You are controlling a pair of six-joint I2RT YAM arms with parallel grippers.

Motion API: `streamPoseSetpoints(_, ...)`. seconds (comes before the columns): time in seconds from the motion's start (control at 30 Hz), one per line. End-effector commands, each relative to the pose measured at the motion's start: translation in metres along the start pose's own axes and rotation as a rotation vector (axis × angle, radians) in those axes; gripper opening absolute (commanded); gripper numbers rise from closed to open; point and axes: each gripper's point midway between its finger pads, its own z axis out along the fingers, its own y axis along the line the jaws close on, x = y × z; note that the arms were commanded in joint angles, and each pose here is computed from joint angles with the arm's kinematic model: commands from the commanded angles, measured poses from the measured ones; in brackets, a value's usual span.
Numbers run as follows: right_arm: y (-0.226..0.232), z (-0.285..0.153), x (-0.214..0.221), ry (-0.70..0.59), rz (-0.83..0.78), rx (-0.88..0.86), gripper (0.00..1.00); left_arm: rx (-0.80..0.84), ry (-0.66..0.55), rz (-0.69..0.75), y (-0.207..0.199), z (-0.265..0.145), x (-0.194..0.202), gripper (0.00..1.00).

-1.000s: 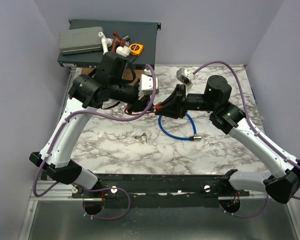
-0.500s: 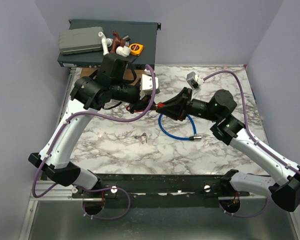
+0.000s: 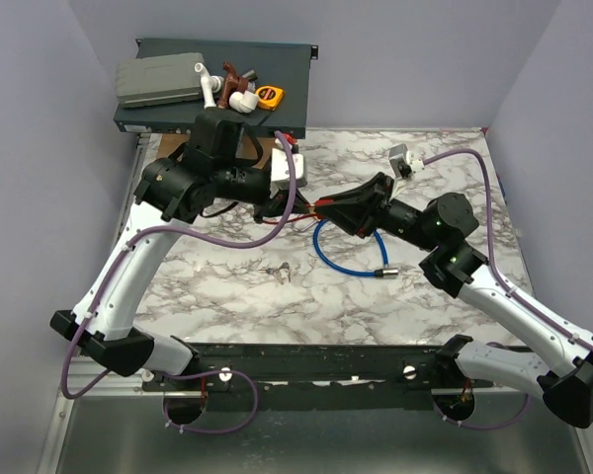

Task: Unlock with the key
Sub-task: Unlock the lock.

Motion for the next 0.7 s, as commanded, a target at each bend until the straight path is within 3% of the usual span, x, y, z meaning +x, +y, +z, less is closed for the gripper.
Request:
streamPoseSetpoints(0.0,-0.051,-0.024,-0.056,-0.223,-0.089,0.267,0.01,-0.099,0.076,-0.114,-0.027,-0.058,0.013,0.0)
streamPoseSetpoints(0.27,-0.044,-0.018,-0.032,-0.09,-0.091,0.197,0.01,-0.112,0.036,-0.104,-0.023,-0.064,-0.001,0.0)
streamPoseSetpoints(0.4,-0.041,-0.012,-0.047,-0.199,-0.017,0.174,0.01,-0.006,0.014,-0.157,-0.03,-0.04,0.004,0.0)
streamPoseSetpoints(0.67,-0.053,-0.014,-0.072,-0.366,0.053,0.234,0.01,0.121,0.112,-0.143,-0.054,-0.004,0.032,0.0)
